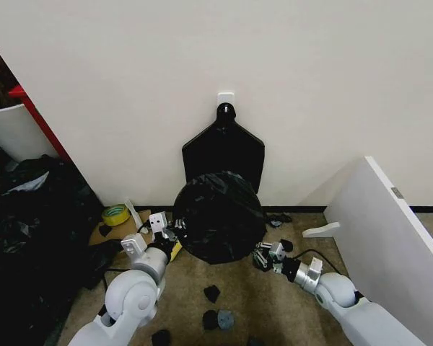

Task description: Place the garbage bag over the trash bin.

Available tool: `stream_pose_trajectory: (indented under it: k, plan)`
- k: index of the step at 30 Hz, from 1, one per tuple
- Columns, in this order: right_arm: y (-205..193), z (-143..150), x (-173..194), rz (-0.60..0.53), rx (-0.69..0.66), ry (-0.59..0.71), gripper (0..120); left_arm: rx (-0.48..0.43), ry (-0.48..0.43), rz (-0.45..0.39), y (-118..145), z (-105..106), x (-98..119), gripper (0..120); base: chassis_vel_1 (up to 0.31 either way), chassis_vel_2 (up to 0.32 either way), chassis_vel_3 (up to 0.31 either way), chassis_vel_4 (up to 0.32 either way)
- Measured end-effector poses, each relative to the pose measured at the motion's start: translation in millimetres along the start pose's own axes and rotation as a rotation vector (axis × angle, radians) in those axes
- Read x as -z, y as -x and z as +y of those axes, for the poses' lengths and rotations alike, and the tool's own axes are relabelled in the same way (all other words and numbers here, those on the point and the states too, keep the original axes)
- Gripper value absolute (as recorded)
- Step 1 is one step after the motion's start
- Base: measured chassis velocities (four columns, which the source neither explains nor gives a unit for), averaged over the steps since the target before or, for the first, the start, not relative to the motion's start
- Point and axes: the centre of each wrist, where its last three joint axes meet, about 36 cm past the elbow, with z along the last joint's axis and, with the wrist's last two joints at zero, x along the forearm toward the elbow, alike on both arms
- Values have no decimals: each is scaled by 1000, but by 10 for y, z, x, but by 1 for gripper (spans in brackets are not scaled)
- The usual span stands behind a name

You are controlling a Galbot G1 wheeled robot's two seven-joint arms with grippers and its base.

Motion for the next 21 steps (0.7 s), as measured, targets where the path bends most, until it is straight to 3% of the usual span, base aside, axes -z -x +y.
stream_pose_trajectory:
  k: [4, 8, 19, 21]
  plan:
    - [126, 180, 35, -37, -137, 112, 0, -5, 21, 61, -42, -34, -63, 0, 0, 0, 0, 0]
    - [179, 241, 72, -67, -155, 140, 0, -3, 39, 88, -39, -40, -89, 0, 0, 0, 0, 0]
    - [-158, 5, 81, -24, 87, -50, 1, 8, 38, 11, 32, 54, -42, 0, 0, 0, 0, 0]
    - [-230, -81, 127, -20, 111, -85, 10, 19, 48, 1, 58, 94, -28, 0, 0, 0, 0, 0]
